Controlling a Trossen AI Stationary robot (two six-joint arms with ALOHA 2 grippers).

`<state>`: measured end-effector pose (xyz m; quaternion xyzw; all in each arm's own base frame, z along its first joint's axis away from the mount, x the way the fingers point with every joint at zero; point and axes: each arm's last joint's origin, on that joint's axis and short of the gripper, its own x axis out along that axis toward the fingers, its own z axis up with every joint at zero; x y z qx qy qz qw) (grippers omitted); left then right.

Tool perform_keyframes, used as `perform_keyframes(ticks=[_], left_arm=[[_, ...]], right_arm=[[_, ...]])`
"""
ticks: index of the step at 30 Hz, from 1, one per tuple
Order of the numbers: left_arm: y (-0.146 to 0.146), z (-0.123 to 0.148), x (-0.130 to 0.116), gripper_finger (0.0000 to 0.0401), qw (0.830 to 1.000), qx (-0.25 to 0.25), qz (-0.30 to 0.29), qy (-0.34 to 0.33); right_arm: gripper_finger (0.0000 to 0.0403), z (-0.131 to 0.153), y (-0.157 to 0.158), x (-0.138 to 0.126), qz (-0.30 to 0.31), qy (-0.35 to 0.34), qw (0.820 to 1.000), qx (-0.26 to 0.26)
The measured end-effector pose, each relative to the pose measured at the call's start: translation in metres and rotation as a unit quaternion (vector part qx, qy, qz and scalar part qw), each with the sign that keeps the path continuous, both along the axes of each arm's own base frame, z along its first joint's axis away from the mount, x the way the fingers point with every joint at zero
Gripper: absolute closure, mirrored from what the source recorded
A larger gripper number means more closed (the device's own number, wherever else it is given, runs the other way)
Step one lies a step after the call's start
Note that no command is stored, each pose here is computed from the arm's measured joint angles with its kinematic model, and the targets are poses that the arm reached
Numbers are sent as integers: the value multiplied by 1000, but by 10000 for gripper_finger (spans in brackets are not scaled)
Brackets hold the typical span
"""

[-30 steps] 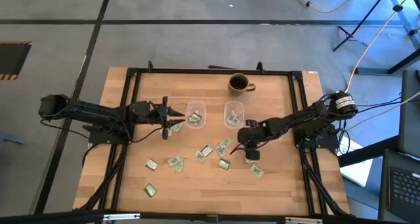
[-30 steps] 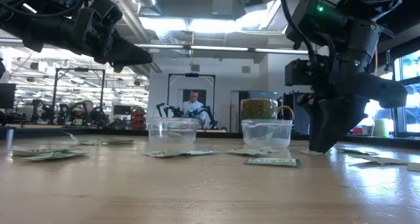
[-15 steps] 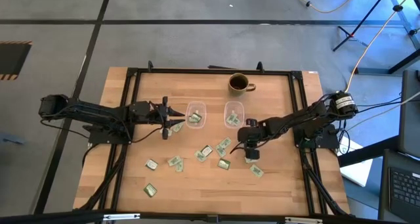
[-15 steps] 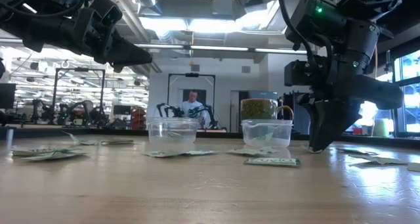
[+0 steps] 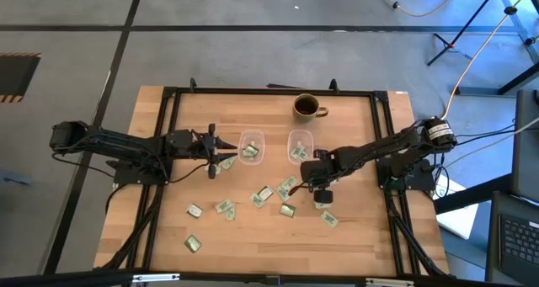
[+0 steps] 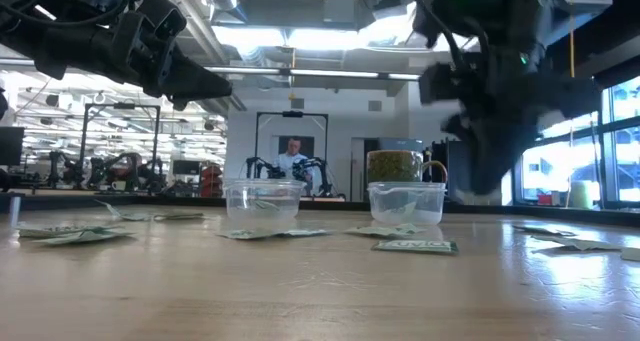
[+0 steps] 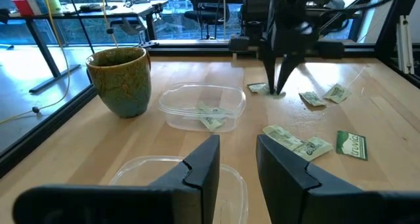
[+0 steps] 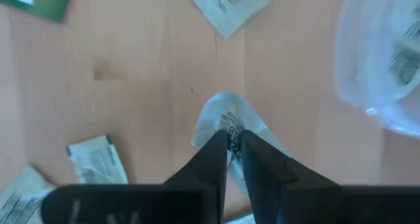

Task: Pick and place items into bin
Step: Put the stevia packet into the right transparent bin

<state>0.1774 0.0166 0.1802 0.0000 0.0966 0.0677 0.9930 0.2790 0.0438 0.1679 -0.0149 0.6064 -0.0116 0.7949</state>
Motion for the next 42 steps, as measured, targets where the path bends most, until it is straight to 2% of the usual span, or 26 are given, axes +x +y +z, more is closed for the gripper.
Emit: perform_keyframes(ticks=[3,9,11,22,27,37,42], left_arm=[[0,0,0,306,1000,0,0,0],[0,0,0,306,1000,0,0,0],[0,0,0,306,1000,0,0,0],[0,0,0,306,1000,0,0,0],[0,0,0,306,1000,1,0,0],[0,-1,0,306,1000,0,0,8],[0,-1,0,306,1000,0,0,8]], right_arm=[[354,14,0,8,25,-13,1000,-14],[354,31,-13,20,67,-40,990,-118],[354,31,-18,22,77,-45,987,-137],[354,33,-41,30,34,-80,986,-139],[354,27,-57,33,-16,-72,989,-131],[353,-2,-72,39,-33,-20,991,-131],[345,-3,-72,40,-44,-23,991,-127]])
